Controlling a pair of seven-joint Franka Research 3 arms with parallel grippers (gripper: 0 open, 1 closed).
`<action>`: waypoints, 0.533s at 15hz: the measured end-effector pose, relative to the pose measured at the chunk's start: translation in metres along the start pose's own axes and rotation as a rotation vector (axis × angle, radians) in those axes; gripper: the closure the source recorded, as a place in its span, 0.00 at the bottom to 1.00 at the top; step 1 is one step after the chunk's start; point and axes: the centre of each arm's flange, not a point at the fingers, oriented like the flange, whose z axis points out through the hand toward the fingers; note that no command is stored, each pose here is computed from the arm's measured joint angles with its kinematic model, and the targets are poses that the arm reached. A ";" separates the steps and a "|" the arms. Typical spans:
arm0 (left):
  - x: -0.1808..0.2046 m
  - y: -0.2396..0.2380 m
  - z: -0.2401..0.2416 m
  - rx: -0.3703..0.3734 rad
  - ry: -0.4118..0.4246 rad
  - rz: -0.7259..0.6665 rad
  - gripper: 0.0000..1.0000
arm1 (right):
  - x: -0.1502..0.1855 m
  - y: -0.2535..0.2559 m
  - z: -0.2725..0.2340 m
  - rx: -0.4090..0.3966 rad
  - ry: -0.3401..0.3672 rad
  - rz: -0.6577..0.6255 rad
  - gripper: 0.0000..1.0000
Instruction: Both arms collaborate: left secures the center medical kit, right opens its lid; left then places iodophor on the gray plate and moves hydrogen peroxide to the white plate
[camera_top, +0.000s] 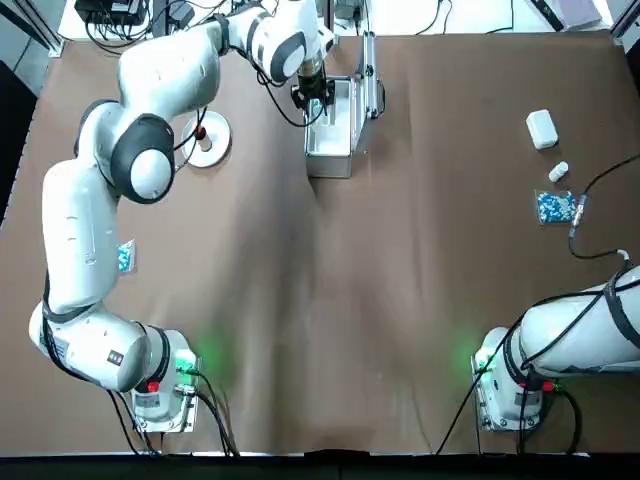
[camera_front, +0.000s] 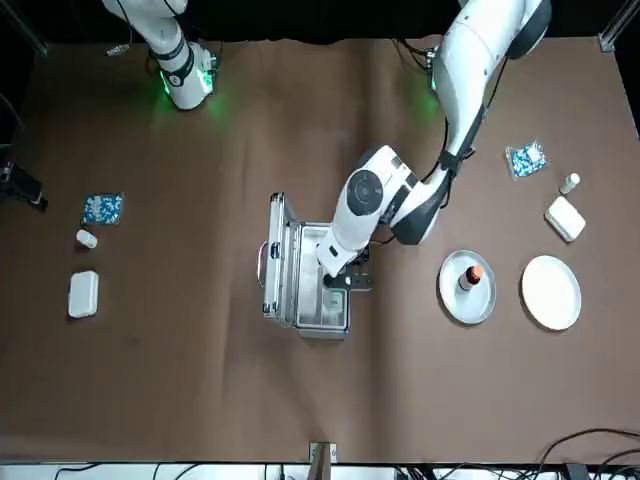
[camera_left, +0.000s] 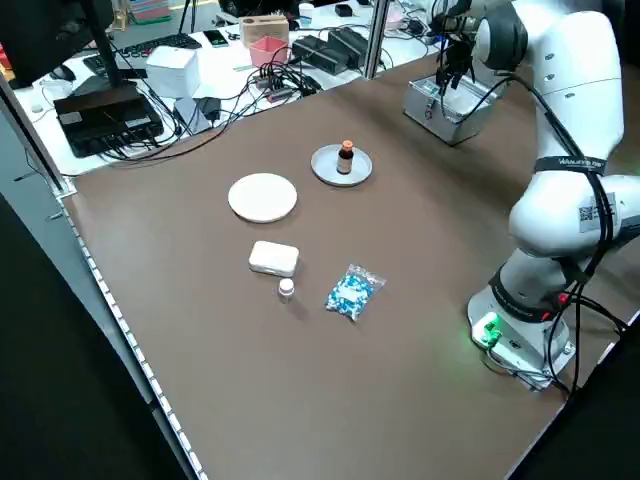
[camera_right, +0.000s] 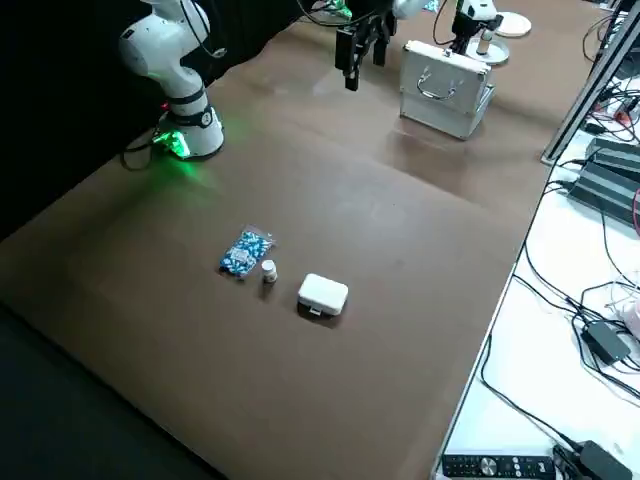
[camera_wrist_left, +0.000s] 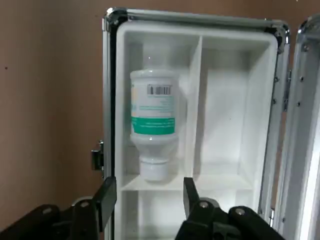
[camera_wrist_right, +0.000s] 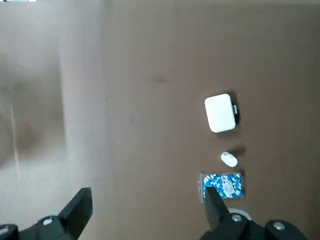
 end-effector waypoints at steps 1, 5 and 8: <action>-0.002 0.003 0.002 0.006 0.003 0.005 0.38 | -0.001 0.000 -0.001 0.000 -0.002 0.000 0.01; 0.001 0.004 0.011 -0.016 0.023 0.003 0.38 | -0.003 -0.008 -0.007 0.003 0.007 -0.013 0.01; 0.003 0.002 0.028 -0.024 0.022 -0.002 0.39 | -0.003 -0.014 -0.008 0.004 0.010 -0.022 0.01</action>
